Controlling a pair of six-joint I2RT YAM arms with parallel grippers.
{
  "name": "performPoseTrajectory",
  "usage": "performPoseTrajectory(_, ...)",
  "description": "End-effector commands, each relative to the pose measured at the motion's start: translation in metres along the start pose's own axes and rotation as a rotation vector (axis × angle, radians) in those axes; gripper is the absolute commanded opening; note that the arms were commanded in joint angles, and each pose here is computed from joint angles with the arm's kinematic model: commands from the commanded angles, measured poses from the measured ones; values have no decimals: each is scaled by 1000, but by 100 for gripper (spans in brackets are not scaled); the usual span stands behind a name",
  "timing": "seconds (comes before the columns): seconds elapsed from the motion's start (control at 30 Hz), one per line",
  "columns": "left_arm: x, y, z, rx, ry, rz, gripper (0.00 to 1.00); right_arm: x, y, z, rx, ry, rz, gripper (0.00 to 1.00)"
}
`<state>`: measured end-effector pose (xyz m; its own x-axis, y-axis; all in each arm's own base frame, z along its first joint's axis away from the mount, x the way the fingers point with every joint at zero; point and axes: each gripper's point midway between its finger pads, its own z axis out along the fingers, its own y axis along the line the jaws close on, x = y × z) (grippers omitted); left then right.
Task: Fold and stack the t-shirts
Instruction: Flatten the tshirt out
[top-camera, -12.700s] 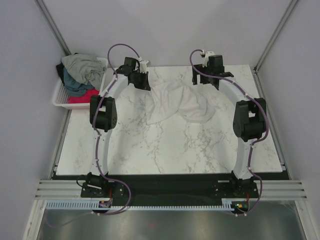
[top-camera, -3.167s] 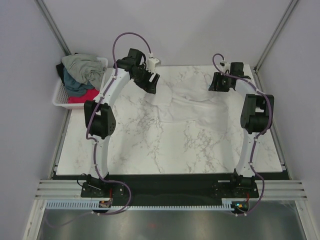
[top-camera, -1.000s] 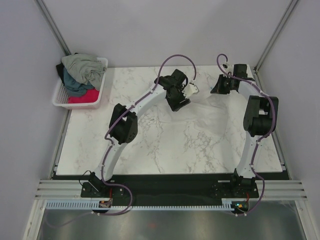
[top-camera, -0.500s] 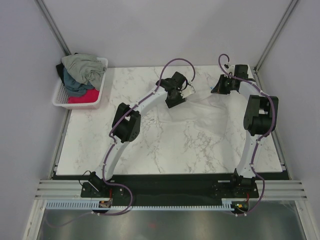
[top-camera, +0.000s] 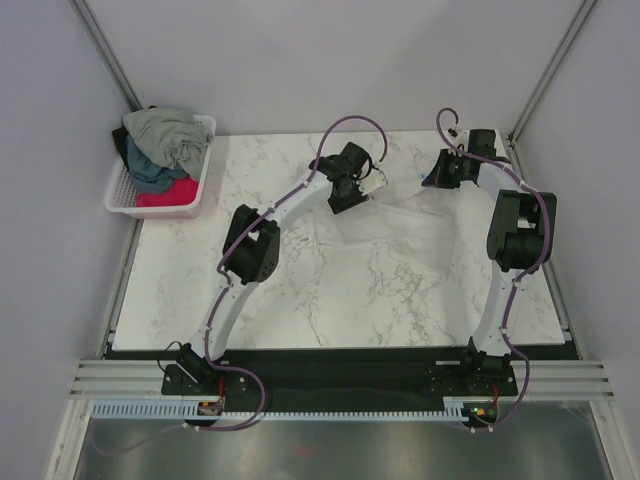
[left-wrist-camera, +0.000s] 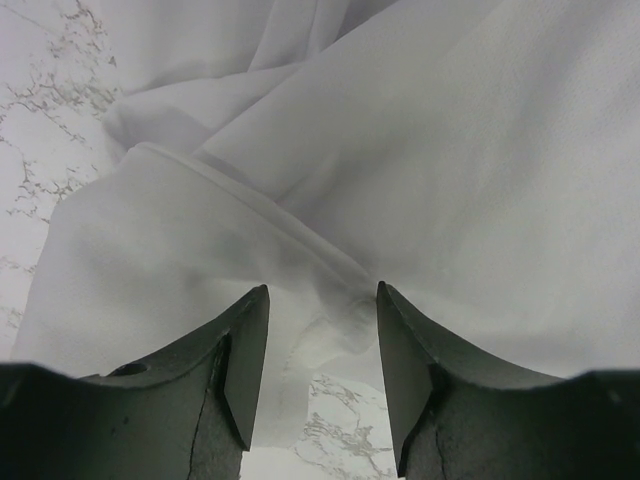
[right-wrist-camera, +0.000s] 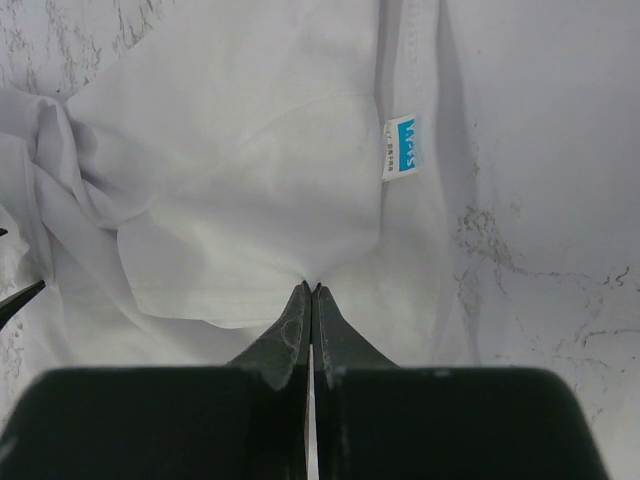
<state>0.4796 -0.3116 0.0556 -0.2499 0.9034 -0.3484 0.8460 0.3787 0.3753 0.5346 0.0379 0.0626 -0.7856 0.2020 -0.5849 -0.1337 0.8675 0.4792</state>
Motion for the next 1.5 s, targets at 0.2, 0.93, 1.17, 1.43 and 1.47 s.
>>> performPoseTrajectory(0.2,12,-1,-2,41,28,2,45,-22,1,0,-3,-55,-31,1)
performPoseTrajectory(0.93,-39,100,-140,-239,-224,-38,2,-128,29,-59,58,-315,-196,0)
performPoseTrajectory(1.17,-41,178,-227,-517,-335,-33,2,-205,50,-137,118,-563,-240,0)
performPoseTrajectory(1.43,-35,235,-312,-747,-449,-28,2,-251,96,-248,136,-816,-272,0)
performPoseTrajectory(1.47,-34,236,-317,-754,-455,-24,2,-252,105,-259,131,-835,-281,0)
